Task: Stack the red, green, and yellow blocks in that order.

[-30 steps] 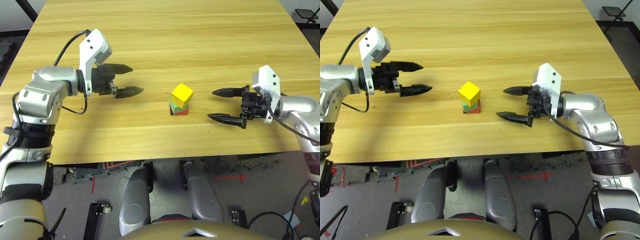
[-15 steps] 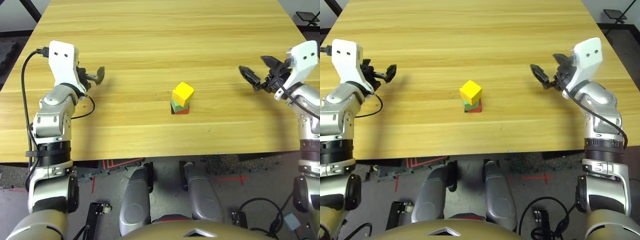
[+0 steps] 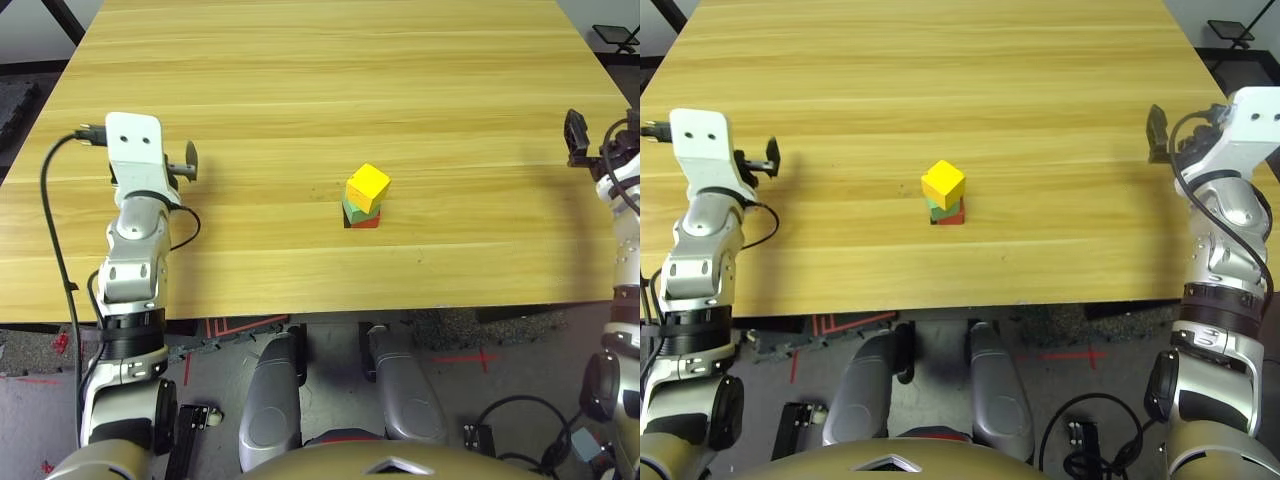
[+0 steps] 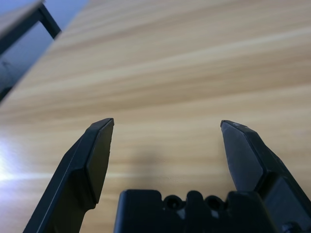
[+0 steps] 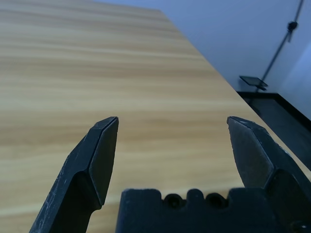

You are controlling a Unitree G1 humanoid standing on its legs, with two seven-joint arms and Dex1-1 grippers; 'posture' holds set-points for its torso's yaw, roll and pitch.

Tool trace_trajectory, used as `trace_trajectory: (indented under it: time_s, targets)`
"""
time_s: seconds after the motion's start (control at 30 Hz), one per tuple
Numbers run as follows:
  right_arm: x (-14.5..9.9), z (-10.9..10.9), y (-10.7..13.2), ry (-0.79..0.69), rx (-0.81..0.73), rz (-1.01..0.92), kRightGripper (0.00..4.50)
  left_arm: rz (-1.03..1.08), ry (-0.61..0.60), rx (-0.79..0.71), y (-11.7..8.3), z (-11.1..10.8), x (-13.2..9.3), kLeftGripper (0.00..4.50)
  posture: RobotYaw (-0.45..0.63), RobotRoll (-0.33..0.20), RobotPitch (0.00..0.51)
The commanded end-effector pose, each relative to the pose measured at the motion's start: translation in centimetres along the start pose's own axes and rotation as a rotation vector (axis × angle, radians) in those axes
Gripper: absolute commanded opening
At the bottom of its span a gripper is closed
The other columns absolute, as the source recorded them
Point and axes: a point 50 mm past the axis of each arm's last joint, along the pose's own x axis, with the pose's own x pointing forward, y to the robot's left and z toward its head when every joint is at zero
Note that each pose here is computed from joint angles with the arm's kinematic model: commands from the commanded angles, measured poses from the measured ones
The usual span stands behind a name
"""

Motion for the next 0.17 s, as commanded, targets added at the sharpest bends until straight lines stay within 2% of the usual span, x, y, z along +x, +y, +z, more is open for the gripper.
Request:
trace_trajectory:
  time_s: [0.03,0.17]
  targets:
    - [-0.58,-0.19,-0.37,-0.006,-0.004,-0.024,4.50,-0.003,-0.014,0.006,-0.58,0.39,-0.28,4.47,0.12,0.020,0.270]
    - [-0.14,-0.10,-0.40,-0.012,-0.002,-0.020,4.50,-0.008,-0.040,0.022,-0.58,0.77,0.12,4.47,0.13,0.024,0.257]
